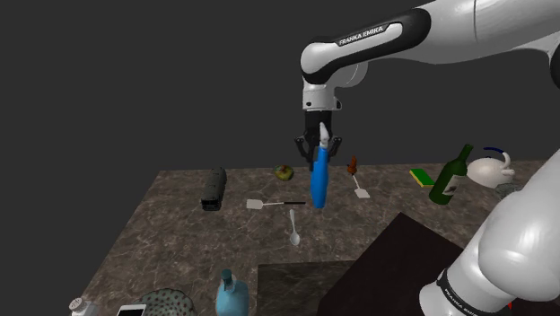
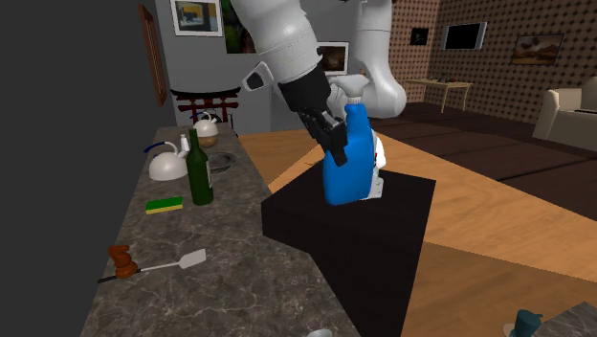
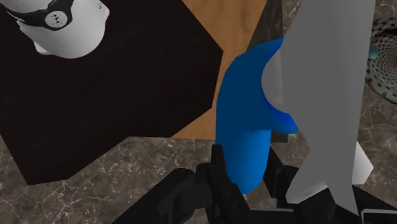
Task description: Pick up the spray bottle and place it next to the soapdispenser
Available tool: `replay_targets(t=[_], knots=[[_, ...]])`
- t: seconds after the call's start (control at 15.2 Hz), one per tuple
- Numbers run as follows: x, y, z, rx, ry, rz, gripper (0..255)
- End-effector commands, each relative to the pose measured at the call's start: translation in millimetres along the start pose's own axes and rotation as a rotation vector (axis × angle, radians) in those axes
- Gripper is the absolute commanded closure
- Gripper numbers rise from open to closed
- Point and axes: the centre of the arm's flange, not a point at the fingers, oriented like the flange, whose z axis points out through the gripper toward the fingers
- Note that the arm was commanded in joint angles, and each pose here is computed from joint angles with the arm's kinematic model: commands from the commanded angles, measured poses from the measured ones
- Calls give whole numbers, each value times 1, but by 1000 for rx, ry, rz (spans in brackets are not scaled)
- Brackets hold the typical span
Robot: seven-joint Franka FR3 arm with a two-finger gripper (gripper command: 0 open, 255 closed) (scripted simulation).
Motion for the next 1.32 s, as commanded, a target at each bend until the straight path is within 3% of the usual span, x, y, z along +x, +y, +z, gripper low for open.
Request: replay_targets(t=[0.0,0.99,1.25], knots=[[-6,-27,5,1,0,1,255],[-65,-212,34,1,0,1,255],[-56,-212,53,1,0,1,255]])
